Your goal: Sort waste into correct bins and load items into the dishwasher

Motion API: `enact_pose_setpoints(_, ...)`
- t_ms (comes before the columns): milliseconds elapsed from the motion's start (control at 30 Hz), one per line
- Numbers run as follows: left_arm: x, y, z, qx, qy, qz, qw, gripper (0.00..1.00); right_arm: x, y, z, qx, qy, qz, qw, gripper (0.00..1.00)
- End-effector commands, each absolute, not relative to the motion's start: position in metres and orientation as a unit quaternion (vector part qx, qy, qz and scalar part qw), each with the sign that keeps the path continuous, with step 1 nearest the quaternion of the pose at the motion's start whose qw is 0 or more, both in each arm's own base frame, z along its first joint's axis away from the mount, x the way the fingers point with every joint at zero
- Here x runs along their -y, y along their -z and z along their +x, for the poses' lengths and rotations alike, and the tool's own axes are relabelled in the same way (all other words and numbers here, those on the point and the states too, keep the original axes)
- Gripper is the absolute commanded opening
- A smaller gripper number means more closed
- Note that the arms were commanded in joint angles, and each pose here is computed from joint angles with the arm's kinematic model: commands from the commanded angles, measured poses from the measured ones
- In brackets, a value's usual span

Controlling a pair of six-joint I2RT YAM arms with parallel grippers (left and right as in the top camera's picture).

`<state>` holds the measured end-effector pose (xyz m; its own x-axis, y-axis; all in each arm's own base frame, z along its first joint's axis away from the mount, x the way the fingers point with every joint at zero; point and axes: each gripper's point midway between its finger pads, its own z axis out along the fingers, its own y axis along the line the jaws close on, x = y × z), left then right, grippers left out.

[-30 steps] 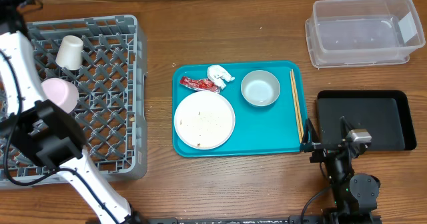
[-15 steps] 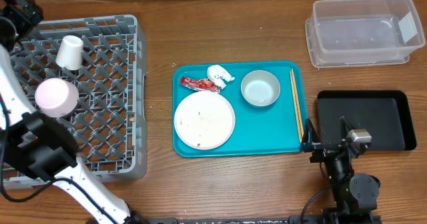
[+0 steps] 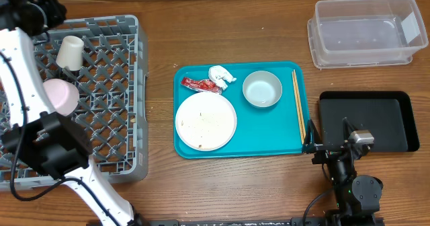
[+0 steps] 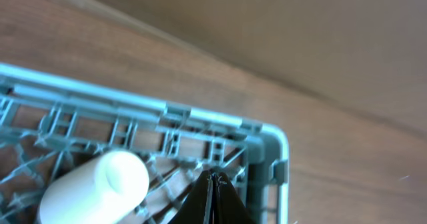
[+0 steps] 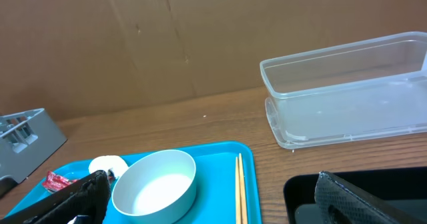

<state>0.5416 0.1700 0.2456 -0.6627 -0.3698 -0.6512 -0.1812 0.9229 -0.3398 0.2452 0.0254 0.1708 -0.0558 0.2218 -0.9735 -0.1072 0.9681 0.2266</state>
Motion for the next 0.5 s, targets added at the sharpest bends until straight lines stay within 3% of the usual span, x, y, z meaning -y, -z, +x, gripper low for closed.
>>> enact_pose_setpoints(0, -0.163, -0.245, 0.542, -0.923, 0.009, -0.113, 0.367, 0.04, -0.023, -0.170, 0.245, -0.714, -0.117, 0.045, 0.689, 1.00)
enact_pose_setpoints(167, -0.177, -0.236, 0.539, -0.925, -0.147, -0.118, 0.329, 0.04, -0.023, -0.170, 0.245, -0.714, -0.117, 0.045, 0.689, 1.00)
enact_pose_setpoints(467, -0.180, -0.180, 0.540, -0.945, -0.152, -0.114, 0.267, 0.04, -0.023, -0.170, 0.245, -0.714, -0.117, 0.045, 0.689, 1.00)
